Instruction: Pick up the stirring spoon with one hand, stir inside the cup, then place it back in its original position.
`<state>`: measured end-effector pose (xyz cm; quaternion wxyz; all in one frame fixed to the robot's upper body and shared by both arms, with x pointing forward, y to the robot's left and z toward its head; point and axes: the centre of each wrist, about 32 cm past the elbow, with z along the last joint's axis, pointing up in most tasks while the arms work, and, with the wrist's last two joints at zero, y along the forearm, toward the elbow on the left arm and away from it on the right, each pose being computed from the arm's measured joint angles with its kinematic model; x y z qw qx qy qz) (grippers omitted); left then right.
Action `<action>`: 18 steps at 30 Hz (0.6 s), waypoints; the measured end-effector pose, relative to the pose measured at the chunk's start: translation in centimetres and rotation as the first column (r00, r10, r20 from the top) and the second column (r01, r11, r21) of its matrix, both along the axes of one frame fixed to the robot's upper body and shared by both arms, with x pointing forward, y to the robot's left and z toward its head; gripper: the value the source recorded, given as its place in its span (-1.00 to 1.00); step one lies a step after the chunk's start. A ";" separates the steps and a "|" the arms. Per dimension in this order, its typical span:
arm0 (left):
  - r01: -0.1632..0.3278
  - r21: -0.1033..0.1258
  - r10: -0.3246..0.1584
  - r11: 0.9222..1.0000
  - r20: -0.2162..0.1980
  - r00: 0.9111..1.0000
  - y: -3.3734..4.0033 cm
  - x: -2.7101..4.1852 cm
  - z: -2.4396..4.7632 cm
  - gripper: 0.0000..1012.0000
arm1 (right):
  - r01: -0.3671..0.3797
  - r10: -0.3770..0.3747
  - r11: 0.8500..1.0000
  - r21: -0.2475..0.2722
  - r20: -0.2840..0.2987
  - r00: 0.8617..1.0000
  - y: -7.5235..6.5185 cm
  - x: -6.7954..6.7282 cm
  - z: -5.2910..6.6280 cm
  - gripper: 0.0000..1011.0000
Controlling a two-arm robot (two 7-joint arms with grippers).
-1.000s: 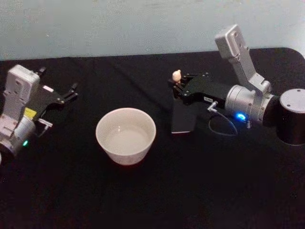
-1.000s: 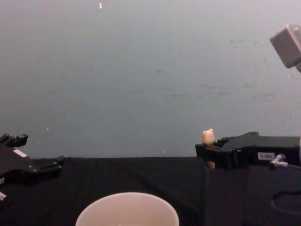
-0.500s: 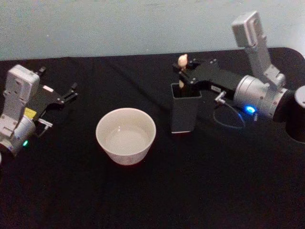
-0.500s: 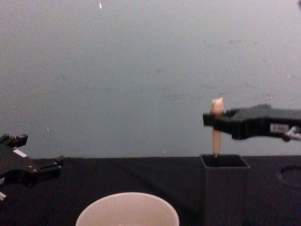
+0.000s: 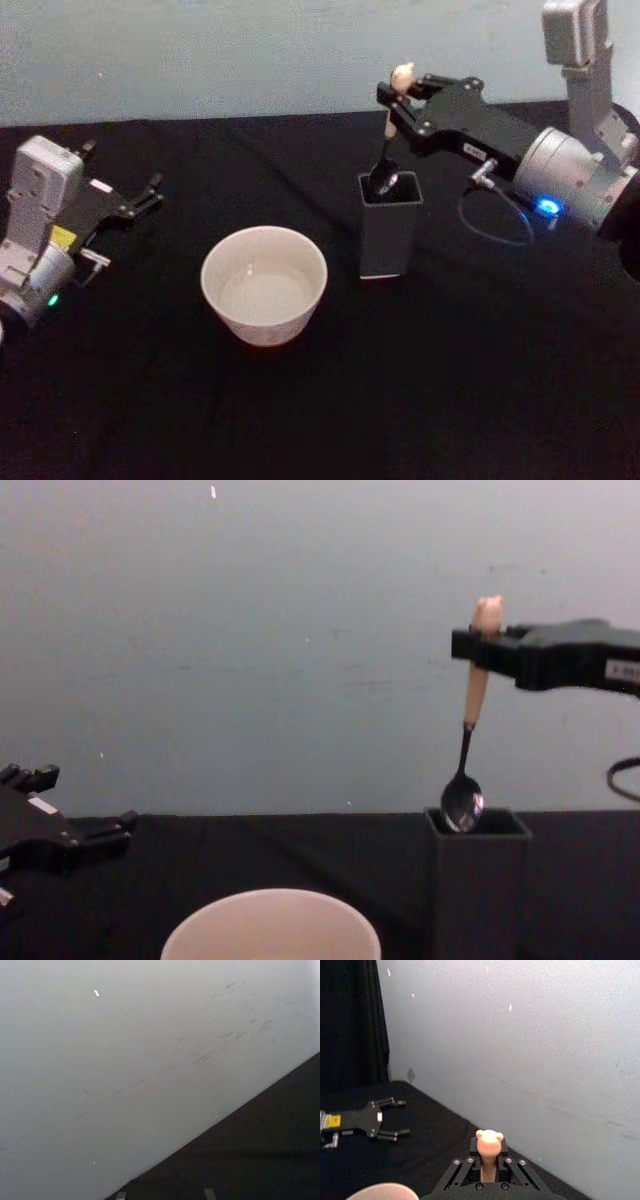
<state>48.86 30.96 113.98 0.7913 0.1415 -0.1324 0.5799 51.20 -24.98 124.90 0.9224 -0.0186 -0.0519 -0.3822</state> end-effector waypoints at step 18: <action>0.000 0.000 0.000 1.000 0.000 1.000 0.00 0.00 0.00 0.98 | -0.062 0.055 0.996 0.068 0.096 0.994 0.9 -0.9 1.1 -0.66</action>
